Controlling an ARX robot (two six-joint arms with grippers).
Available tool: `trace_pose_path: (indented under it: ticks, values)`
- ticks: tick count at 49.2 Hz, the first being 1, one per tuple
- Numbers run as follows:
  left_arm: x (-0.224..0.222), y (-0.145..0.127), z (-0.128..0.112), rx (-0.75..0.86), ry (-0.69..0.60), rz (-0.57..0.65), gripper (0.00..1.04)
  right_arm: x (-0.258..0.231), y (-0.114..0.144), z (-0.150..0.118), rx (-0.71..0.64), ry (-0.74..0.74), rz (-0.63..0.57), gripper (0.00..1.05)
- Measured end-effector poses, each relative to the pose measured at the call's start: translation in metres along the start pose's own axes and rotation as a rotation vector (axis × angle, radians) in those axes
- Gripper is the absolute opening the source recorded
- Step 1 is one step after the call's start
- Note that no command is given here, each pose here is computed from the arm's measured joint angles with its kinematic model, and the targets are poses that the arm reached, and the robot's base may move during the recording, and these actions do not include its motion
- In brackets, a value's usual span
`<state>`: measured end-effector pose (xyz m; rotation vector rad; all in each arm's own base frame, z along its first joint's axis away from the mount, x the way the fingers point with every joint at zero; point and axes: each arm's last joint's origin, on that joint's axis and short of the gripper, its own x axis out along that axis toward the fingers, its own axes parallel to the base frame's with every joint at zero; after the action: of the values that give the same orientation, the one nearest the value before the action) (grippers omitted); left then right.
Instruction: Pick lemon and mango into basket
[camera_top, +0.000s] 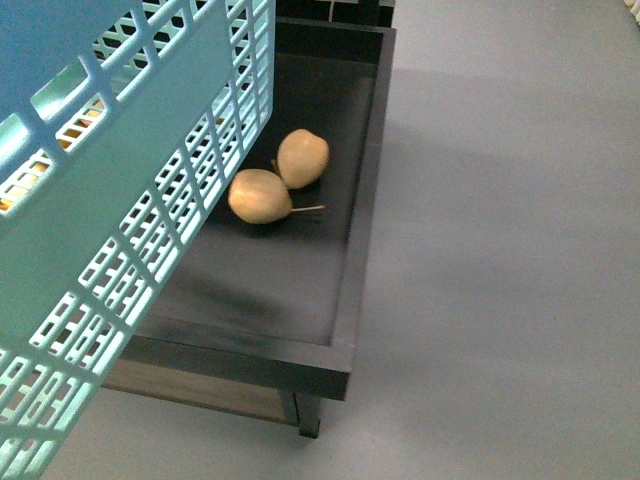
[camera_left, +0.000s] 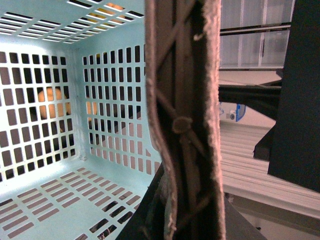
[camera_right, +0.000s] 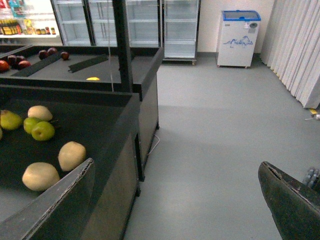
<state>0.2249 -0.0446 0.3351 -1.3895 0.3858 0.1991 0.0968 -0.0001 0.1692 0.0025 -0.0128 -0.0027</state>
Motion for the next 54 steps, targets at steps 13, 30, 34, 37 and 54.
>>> trace_pose_path:
  ticks: [13, 30, 34, 37, 54]
  values:
    - [0.0000, 0.0001, 0.0002, 0.000, -0.001, 0.001, 0.06, 0.0000, 0.0001, 0.0000, 0.000, 0.000, 0.002, 0.96]
    - [0.0000, 0.0000, 0.0001, 0.001, 0.000, 0.000, 0.06, 0.0000, 0.0001, 0.0000, 0.000, 0.000, 0.002, 0.96]
    - [0.0000, 0.0001, 0.0002, 0.000, -0.001, 0.000, 0.06, 0.0000, 0.0001, 0.0000, 0.000, 0.000, 0.002, 0.96]
    - [0.0000, 0.0000, 0.0001, 0.001, -0.001, 0.000, 0.06, 0.0000, 0.0001, 0.0000, 0.000, 0.000, 0.002, 0.96]
    - [0.0000, 0.0001, 0.0002, 0.001, -0.001, 0.001, 0.06, 0.0000, 0.0001, 0.0001, 0.000, -0.001, 0.002, 0.96]
